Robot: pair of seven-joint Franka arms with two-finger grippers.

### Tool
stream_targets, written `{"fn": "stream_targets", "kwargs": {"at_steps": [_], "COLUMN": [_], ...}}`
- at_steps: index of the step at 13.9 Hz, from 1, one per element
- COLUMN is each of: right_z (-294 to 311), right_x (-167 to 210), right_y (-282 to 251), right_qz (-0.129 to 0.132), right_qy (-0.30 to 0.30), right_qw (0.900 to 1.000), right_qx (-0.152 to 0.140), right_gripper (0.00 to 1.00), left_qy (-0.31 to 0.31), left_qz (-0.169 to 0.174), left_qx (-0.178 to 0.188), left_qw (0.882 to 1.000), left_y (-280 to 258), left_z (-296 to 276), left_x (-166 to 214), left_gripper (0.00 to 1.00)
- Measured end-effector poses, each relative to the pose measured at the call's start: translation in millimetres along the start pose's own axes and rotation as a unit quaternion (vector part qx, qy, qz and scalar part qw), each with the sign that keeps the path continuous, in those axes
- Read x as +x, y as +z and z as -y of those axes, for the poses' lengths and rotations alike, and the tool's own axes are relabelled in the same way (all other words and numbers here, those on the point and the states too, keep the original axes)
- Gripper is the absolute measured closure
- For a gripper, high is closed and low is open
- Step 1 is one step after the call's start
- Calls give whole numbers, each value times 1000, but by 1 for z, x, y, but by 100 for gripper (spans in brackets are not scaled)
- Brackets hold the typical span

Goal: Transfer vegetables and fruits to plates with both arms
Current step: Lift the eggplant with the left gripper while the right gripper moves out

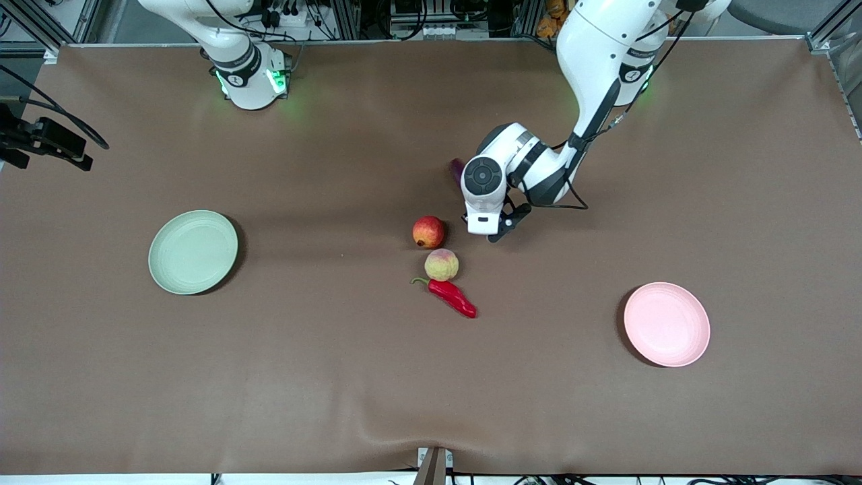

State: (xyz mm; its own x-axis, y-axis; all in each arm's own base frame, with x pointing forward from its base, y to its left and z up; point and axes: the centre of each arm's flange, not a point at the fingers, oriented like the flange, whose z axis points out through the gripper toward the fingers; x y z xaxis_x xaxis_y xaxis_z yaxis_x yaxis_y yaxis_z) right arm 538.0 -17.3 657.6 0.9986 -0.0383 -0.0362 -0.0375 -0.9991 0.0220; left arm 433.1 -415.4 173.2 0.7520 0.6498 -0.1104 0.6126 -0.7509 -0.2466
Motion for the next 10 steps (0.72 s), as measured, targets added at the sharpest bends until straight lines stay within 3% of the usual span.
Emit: {"fn": "stream_targets", "kwargs": {"at_steps": [5,10], "right_z": [1,7], "right_x": [0,19], "right_y": [0,19], "right_qz": [-1,0], "right_qy": [-1,-8], "right_qw": [1000,1000], "right_qx": [0,0], "right_gripper": [0,0], "left_qy": [-16,-4], "left_qz": [-15,-40], "left_qx": [2,1], "left_qw": [1000,999], "left_y": [-59,-156], "left_z": [2,36], "left_x": [28,107], "left_gripper": [66,66]}}
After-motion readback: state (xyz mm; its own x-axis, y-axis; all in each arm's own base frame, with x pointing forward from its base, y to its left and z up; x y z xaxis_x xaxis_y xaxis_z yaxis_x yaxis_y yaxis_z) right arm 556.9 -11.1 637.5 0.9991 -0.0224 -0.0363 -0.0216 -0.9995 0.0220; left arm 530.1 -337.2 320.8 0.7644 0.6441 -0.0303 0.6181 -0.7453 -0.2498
